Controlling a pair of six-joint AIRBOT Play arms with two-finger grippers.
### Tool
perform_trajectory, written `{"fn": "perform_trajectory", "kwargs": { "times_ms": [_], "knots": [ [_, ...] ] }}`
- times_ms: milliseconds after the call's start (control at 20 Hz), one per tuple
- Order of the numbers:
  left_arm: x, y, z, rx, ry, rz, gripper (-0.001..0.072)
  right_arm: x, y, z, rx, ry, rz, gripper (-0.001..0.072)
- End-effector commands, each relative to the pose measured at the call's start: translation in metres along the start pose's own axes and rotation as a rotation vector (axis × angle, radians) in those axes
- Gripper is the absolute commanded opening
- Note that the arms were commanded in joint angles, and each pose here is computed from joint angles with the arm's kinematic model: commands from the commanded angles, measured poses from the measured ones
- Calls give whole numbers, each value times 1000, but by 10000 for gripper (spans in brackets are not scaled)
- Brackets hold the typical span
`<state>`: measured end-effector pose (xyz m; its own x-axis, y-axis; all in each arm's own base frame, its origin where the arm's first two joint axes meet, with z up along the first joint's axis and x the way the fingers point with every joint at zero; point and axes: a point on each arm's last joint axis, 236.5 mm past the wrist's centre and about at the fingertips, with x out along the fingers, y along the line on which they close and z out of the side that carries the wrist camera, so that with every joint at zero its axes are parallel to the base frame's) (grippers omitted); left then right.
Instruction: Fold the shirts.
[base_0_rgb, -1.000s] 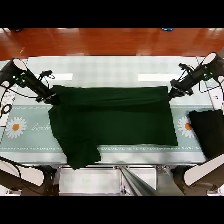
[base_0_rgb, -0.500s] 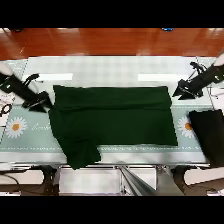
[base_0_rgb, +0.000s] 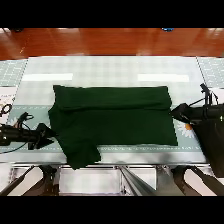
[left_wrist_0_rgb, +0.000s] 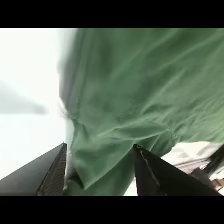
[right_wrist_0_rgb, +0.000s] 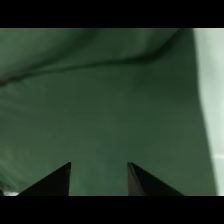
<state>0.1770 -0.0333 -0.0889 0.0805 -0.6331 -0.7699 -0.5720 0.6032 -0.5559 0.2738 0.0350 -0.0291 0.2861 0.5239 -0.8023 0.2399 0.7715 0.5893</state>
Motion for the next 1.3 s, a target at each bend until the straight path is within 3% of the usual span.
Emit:
{"fn": "perform_trajectory", "kwargs": {
  "times_ms": [0, 450, 550, 800, 900, 1100, 1250],
  "knots": [
    [17, 0, -14, -51, 3, -16, 508, -2, 12, -17, -13, -28, 50, 415],
    [57, 0, -33, 124, 108, 147, 488, -4, 22, -4, 15, -84, 97, 415],
    [60, -1, -33, 155, 113, 150, 32, -13, 1, 4, 46, -118, 48, 415],
    [55, -9, -28, 197, 104, 133, 24, -30, -99, -57, 307, 55, -272, 415],
    [55, -11, -28, 195, 102, 127, 24, -18, -89, -79, 303, 134, -223, 416],
    [56, -11, -28, 195, 100, 128, 24, -24, -110, -95, 323, 190, -320, 416],
    [57, -15, -23, 187, 77, 111, 24, -18, -110, -101, 343, 241, -299, 416]
  ]
}}
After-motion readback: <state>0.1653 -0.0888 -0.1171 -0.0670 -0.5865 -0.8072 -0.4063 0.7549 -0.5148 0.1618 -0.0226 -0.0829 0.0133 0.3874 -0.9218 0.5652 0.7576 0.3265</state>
